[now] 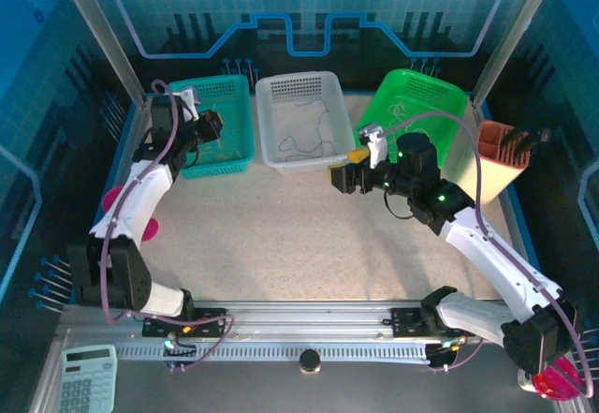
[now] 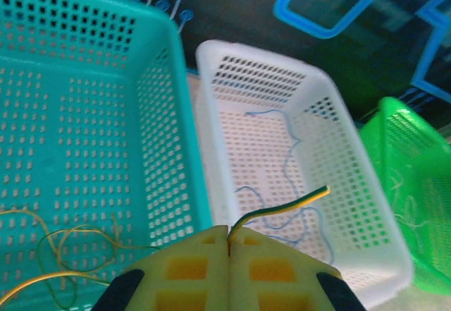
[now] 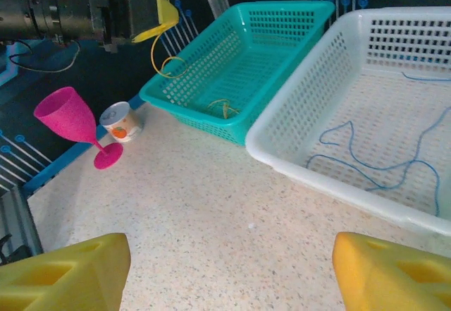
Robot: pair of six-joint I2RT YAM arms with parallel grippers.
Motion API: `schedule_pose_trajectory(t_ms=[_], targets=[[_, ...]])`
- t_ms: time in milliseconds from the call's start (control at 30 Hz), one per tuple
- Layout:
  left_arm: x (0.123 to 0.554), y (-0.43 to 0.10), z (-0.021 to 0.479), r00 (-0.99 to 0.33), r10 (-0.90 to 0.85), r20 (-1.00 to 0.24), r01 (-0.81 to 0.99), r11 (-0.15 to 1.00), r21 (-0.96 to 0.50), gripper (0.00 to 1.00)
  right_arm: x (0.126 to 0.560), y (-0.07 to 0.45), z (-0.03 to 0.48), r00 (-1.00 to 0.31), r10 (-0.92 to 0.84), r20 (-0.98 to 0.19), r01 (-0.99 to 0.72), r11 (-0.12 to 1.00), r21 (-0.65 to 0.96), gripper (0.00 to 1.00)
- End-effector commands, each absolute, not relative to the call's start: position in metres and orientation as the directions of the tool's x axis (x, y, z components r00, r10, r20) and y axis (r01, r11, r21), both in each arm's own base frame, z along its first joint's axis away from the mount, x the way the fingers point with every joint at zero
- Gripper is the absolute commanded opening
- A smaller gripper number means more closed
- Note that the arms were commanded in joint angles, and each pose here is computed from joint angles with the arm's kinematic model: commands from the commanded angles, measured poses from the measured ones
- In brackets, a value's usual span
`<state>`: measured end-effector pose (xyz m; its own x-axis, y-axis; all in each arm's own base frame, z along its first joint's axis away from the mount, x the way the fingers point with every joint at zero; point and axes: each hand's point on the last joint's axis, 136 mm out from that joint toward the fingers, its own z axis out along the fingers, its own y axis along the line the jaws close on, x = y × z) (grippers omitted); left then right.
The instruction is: Untangle the cables
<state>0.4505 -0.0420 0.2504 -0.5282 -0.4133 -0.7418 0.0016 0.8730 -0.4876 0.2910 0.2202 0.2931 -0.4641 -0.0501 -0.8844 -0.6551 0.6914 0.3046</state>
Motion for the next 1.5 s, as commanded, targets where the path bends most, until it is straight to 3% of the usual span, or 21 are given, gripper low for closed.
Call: schedule_pose_trajectory(t_ms=[0, 100, 133, 267, 333, 667, 800, 900, 1000, 1167, 1300, 1367, 1467], targets=[[0.465, -0.03, 0.24, -0.55, -0.386, -0.741, -0.024, 0.894, -0.448, 0.0, 0.293, 0.202, 0.285, -0.492, -0.033, -0.87, -0.599, 0.738, 0.311, 0.78], [0.474, -0.025, 0.219, -0.593, -0.368, -0.716, -0.042, 0.903, -0.429, 0.11, 0.294, 0.194, 0.281, -0.505, -0.027, -0.863, -0.579, 0.752, 0.315, 0.78], [0.476, -0.024, 0.213, -0.603, -0.368, -0.708, -0.049, 0.903, -0.427, 0.21, 0.294, 0.192, 0.28, -0.508, -0.025, -0.861, -0.574, 0.755, 0.316, 0.78], [0.479, -0.022, 0.204, -0.624, -0.381, -0.682, -0.07, 0.897, -0.437, 0.81, 0.293, 0.185, 0.276, -0.517, -0.02, -0.856, -0.555, 0.769, 0.317, 0.78], [0.479, -0.024, 0.212, -0.616, -0.388, -0.686, -0.063, 0.892, -0.448, 0.99, 0.292, 0.182, 0.275, -0.52, -0.017, -0.854, -0.548, 0.773, 0.319, 0.78], [0.447, -0.045, 0.274, -0.534, -0.424, -0.732, 0.077, 0.838, -0.541, 0.99, 0.294, 0.177, 0.271, -0.535, -0.009, -0.845, -0.529, 0.784, 0.326, 0.81], [0.42, -0.052, 0.283, -0.499, -0.438, -0.748, 0.114, 0.822, -0.558, 0.99, 0.297, 0.173, 0.266, -0.542, -0.008, -0.841, -0.51, 0.798, 0.32, 0.86], [0.397, -0.056, 0.283, -0.478, -0.46, -0.749, 0.125, 0.808, -0.576, 0.99, 0.301, 0.167, 0.26, -0.547, -0.005, -0.837, -0.48, 0.821, 0.309, 1.0], [0.375, -0.062, 0.273, -0.47, -0.463, -0.751, 0.131, 0.805, -0.578, 0.99, 0.305, 0.161, 0.253, -0.552, 0.003, -0.834, -0.442, 0.847, 0.296, 1.0], [0.348, -0.064, 0.259, -0.383, -0.362, -0.85, 0.124, 0.892, -0.436, 0.99, 0.323, 0.136, 0.237, -0.562, 0.04, -0.826, -0.292, 0.925, 0.243, 1.0], [0.337, -0.048, 0.251, -0.242, -0.247, -0.938, 0.077, 0.959, -0.273, 0.99, 0.343, 0.097, 0.207, -0.514, 0.086, -0.854, -0.079, 0.986, 0.147, 1.0], [0.335, -0.035, 0.244, -0.127, -0.202, -0.971, 0.035, 0.977, -0.208, 0.99, 0.351, 0.078, 0.197, -0.461, 0.023, -0.887, -0.023, 0.999, 0.038, 1.0], [0.332, -0.012, 0.223, -0.107, -0.118, -0.987, -0.081, 0.991, -0.11, 0.99, 0.356, 0.049, 0.178, -0.478, -0.073, -0.875, 0.091, 0.987, -0.132, 1.0]])
